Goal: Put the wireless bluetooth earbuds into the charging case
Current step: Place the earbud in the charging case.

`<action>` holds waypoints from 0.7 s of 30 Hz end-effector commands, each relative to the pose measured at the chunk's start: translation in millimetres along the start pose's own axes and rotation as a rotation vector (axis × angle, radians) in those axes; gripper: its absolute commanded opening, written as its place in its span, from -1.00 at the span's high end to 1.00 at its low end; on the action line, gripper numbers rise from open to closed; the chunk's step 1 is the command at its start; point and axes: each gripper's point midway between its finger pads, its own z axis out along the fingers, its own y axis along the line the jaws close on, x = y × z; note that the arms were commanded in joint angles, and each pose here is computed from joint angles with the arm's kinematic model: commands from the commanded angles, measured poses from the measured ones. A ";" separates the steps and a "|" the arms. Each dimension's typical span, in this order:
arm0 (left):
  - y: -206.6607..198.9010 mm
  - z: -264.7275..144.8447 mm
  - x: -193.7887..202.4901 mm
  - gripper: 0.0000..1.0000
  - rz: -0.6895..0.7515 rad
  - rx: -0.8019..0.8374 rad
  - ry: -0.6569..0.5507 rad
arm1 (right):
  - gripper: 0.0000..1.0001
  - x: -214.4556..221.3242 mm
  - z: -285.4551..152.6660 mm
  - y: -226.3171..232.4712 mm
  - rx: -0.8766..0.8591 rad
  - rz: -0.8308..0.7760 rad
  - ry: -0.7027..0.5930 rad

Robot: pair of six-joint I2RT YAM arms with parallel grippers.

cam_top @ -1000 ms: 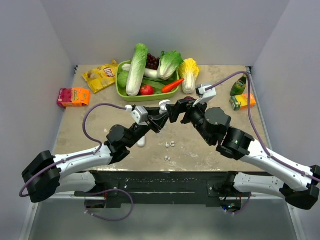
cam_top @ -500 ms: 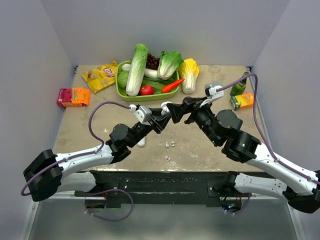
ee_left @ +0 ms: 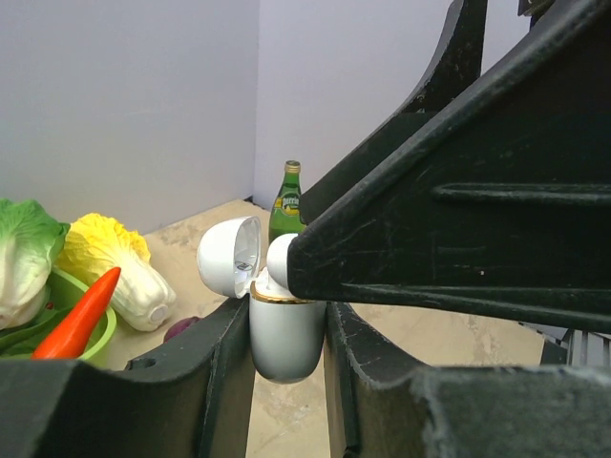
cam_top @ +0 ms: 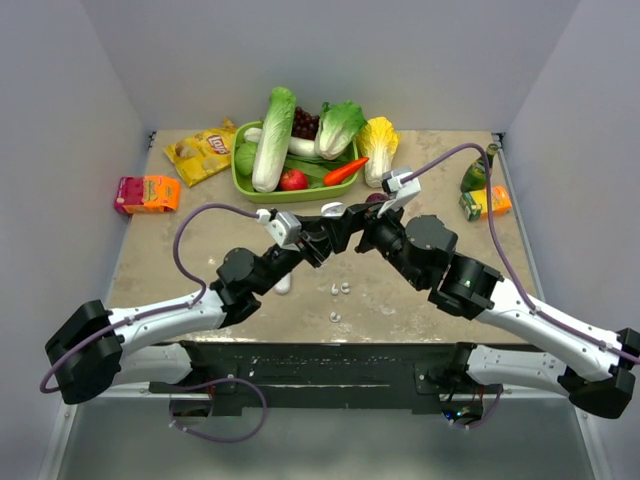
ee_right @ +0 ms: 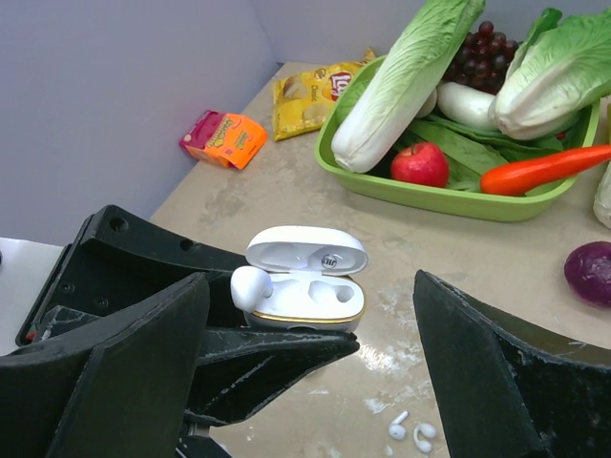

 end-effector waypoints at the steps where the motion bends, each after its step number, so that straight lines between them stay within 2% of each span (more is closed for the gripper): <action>1: -8.2 2.5 -35.1 1.00 -0.008 0.029 -0.104 | -0.81 -10.4 -5.1 -3.8 0.017 0.018 -0.030; 21: -10.0 -3.0 -47.1 1.00 -0.008 0.040 -0.138 | -0.80 -4.0 -11.0 -18.8 0.067 0.015 -0.026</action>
